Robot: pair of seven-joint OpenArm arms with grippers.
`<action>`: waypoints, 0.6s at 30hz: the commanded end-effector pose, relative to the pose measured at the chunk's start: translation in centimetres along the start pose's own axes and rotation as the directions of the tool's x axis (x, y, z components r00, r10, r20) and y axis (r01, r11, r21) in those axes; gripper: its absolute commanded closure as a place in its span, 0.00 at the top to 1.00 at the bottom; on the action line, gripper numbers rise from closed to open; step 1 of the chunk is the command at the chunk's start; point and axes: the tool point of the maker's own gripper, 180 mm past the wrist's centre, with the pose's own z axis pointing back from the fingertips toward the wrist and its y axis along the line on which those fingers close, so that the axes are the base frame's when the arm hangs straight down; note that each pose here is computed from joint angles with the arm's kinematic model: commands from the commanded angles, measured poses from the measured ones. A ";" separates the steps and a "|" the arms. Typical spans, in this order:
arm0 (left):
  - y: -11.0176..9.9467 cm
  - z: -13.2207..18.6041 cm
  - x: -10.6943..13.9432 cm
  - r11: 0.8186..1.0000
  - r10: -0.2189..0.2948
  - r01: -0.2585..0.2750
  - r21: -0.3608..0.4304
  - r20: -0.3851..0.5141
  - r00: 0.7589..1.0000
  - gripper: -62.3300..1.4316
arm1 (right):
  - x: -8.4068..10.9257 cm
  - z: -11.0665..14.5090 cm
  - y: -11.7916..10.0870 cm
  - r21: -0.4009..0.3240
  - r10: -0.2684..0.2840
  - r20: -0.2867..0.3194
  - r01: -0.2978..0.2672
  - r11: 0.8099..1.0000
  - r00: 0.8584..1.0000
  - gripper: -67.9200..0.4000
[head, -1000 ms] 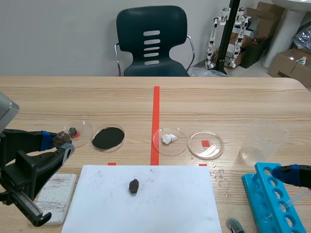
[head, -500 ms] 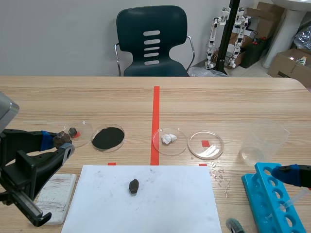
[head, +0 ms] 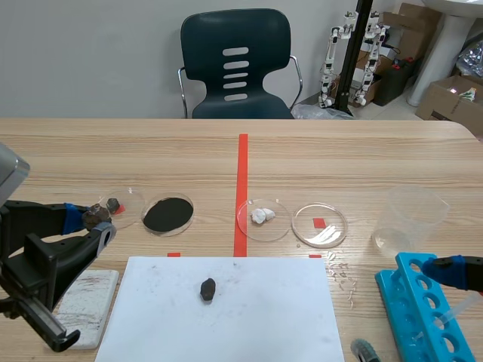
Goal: Put the right mineral back
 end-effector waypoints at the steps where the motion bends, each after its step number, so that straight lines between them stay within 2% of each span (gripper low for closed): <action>1: -0.1 -0.2 1.0 1.000 0.019 -0.019 0.007 0.040 0.999 0.20 | 0.9 0.0 -0.1 0.001 0.001 0.034 -0.001 1.000 0.999 0.90; 4: -0.6 -0.6 1.6 0.999 0.048 -0.048 0.005 0.068 0.997 0.20 | 0.9 0.0 -0.1 0.001 0.001 0.034 -0.001 1.000 0.999 0.90; 9: -2.8 -2.1 2.6 0.995 0.090 -0.086 -0.052 0.088 0.992 0.20 | 0.9 0.0 -0.1 0.001 0.001 0.034 -0.001 1.000 0.999 0.90; 13: -4.6 -4.0 2.1 0.989 0.113 -0.110 -0.095 0.026 0.993 0.20 | 0.9 0.0 -0.1 0.001 0.001 0.034 -0.001 1.000 0.999 0.90; 18: -5.5 -6.9 -0.1 0.985 0.147 -0.155 -0.069 -0.108 0.983 0.20 | 0.9 0.0 -0.1 0.001 0.001 0.034 -0.001 1.000 0.999 0.90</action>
